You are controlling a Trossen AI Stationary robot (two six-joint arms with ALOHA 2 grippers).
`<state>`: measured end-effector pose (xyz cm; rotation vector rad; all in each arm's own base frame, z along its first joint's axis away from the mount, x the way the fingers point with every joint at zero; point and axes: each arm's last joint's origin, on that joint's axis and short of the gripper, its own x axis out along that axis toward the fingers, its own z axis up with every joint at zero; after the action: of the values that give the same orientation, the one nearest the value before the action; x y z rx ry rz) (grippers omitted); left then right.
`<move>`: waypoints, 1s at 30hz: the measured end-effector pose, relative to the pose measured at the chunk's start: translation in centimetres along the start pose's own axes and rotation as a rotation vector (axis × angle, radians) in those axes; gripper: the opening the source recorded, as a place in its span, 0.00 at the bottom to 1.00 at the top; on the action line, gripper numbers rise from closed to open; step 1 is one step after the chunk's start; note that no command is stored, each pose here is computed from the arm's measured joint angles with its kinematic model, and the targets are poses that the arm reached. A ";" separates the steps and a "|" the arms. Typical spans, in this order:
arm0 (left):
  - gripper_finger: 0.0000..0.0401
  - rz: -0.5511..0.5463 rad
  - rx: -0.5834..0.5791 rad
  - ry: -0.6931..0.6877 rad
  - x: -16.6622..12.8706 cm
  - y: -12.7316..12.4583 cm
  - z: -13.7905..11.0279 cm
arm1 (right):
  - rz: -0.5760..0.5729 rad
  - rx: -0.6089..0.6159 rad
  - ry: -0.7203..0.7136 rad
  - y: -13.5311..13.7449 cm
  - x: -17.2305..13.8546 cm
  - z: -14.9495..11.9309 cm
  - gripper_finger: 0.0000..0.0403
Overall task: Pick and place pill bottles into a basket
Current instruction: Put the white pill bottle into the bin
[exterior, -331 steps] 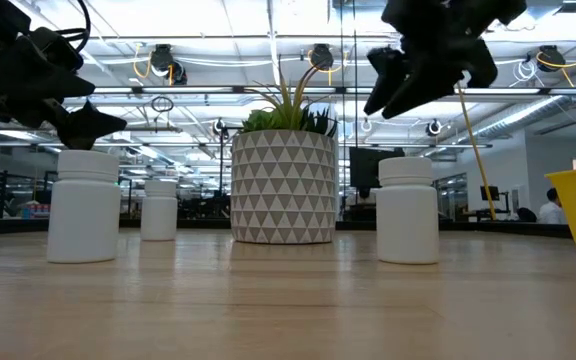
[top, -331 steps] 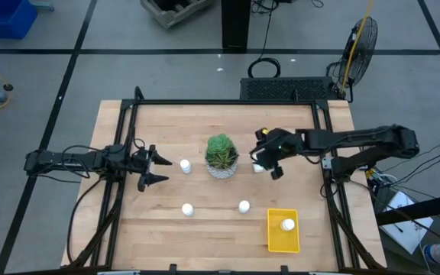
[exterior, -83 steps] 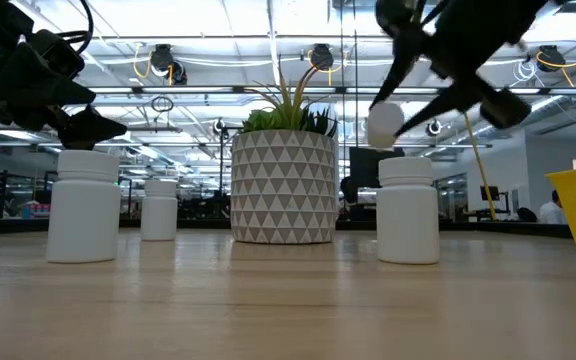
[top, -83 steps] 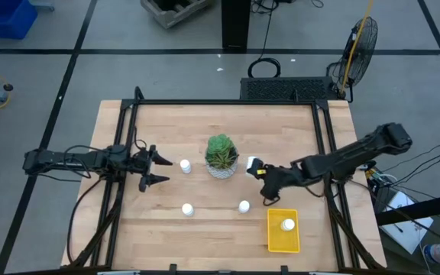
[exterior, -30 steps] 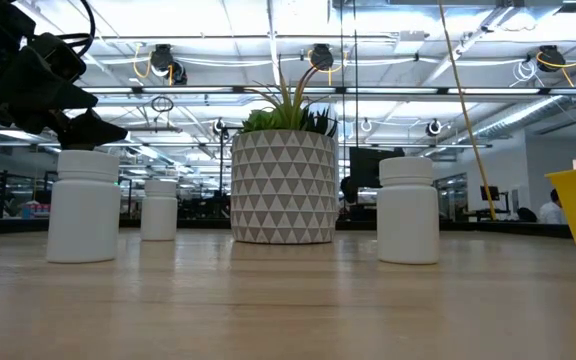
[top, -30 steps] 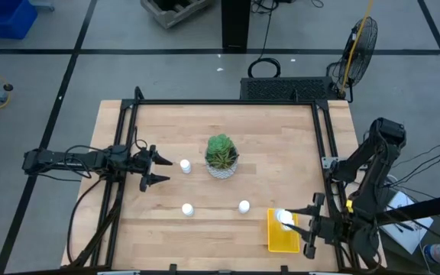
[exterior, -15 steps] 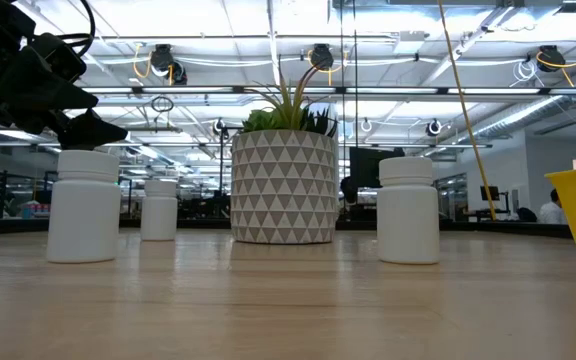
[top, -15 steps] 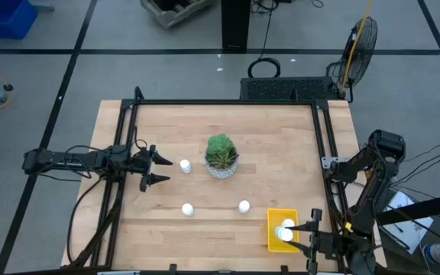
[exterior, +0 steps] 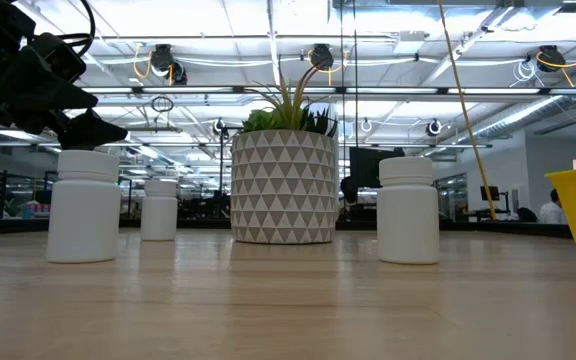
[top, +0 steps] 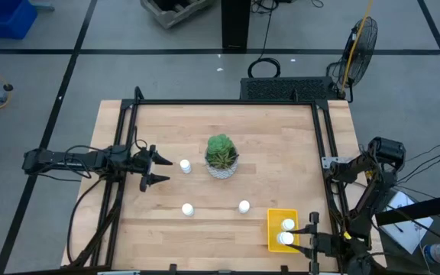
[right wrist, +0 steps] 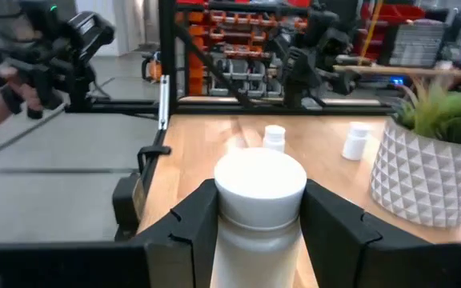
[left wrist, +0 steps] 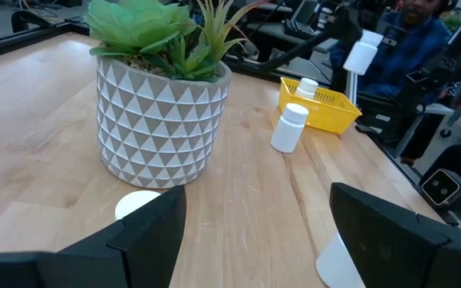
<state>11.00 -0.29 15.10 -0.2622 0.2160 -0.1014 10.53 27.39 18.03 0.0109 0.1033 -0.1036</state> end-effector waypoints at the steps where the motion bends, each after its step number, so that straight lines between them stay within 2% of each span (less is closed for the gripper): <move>1: 0.77 0.000 0.000 0.000 0.0 0.0 0.0 | -0.007 0.005 -0.004 0.0 0.0 -0.4 0.34; 13: 0.77 0.000 -0.001 0.000 0.0 0.0 0.0 | 0.070 0.001 0.078 0.7 0.2 -3.4 0.34; 26: 0.77 0.000 -0.002 0.000 0.0 0.0 0.0 | 0.059 -0.031 0.085 0.6 0.4 -3.8 0.34; 30: 0.77 0.000 -0.003 0.000 0.0 0.0 0.0 | 0.078 -0.053 0.125 0.4 0.9 -4.0 0.34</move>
<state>11.00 -0.29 15.10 -0.2648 0.2157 -0.1008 11.08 27.75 13.91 -0.0314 0.2307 -0.0219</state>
